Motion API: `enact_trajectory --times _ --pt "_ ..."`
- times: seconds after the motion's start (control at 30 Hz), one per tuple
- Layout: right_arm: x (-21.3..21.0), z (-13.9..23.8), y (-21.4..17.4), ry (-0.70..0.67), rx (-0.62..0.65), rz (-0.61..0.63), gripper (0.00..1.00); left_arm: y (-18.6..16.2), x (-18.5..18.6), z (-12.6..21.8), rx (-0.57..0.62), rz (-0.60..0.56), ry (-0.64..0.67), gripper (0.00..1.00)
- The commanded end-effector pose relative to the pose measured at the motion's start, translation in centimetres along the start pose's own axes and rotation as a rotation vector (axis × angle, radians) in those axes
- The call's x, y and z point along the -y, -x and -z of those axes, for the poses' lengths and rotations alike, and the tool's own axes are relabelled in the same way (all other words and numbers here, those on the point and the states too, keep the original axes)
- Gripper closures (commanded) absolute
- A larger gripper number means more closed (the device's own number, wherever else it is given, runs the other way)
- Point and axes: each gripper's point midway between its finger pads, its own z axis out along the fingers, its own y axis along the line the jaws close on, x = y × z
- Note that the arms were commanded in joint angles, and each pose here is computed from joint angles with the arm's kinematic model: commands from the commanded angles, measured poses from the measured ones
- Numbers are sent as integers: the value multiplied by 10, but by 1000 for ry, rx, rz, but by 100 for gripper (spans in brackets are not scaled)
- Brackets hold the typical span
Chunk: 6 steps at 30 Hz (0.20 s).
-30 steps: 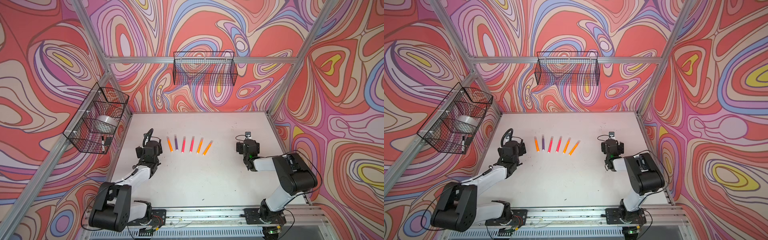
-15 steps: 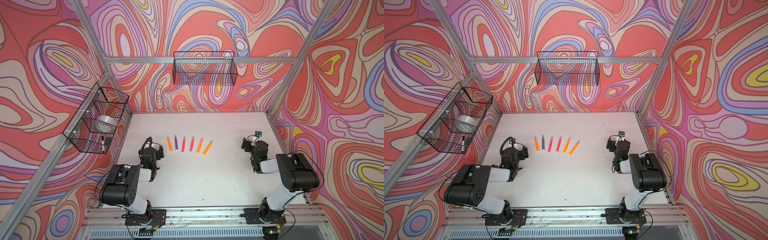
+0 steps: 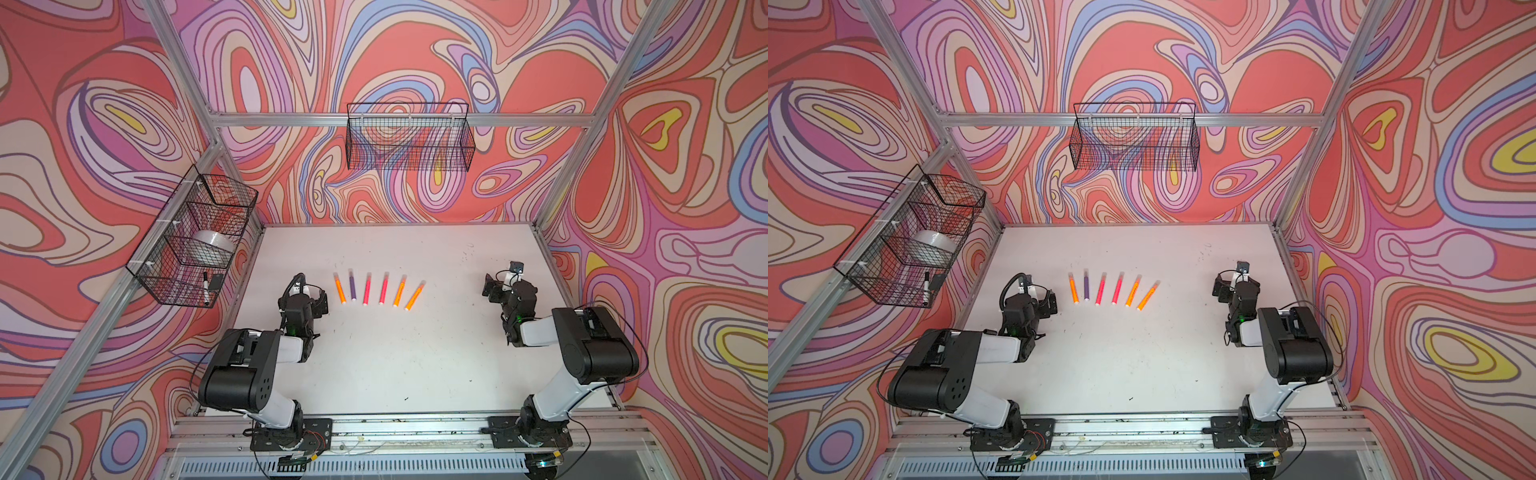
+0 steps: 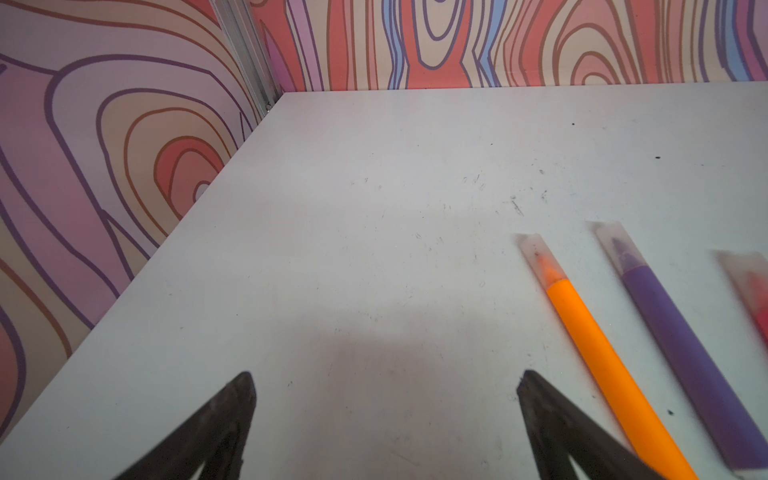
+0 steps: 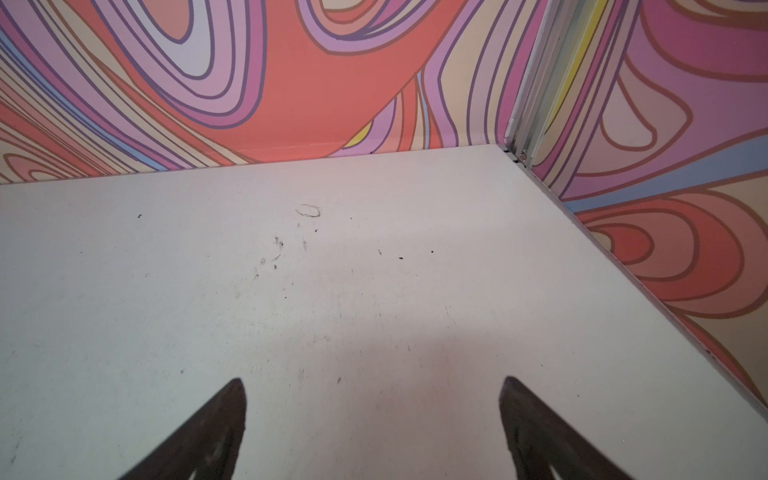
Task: Insert the pens into the pen caps
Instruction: 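Open the left gripper and lift it away from the capped marker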
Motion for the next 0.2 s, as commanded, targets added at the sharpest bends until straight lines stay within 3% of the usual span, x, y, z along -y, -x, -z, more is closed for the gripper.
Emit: enact_trajectory --times 0.0,0.17 --pt "-2 0 -3 8 0 -5 2 10 1 -6 16 19 -25 0" --pt "-2 0 -3 8 -1 -4 2 12 0 -3 35 20 -22 0"
